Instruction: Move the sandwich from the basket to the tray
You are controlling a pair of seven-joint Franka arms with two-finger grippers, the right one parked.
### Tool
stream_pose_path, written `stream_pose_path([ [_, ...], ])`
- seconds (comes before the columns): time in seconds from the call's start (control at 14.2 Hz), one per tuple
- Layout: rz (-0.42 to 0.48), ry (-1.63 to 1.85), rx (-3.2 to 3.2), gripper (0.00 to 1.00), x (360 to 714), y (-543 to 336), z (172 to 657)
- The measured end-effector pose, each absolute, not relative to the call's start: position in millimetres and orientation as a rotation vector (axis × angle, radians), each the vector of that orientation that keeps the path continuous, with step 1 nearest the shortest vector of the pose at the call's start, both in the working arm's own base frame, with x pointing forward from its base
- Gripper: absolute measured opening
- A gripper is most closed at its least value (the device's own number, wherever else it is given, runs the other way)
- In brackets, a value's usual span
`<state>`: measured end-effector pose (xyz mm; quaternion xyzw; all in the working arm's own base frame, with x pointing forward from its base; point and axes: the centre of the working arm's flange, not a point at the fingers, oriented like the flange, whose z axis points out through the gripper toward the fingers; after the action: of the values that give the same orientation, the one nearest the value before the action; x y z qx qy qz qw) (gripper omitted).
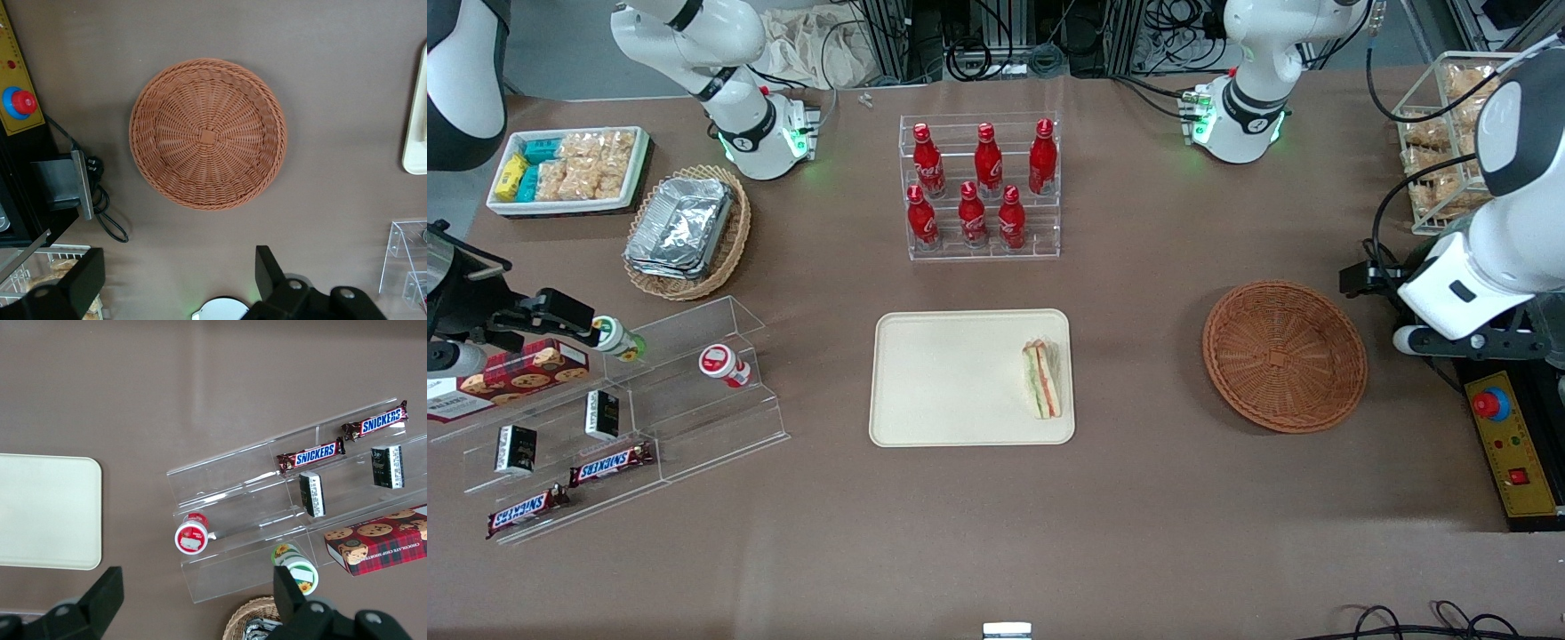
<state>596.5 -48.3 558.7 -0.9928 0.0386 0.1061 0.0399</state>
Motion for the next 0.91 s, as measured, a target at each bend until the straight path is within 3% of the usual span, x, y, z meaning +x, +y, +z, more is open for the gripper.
stream_pose_path([
  [0.56, 0.263, -0.016, -3.087, 1.00, 593.7, -9.3, 575.7],
  [0.91, 0.096, -0.024, -3.097, 1.00, 569.7, -8.8, 569.1],
])
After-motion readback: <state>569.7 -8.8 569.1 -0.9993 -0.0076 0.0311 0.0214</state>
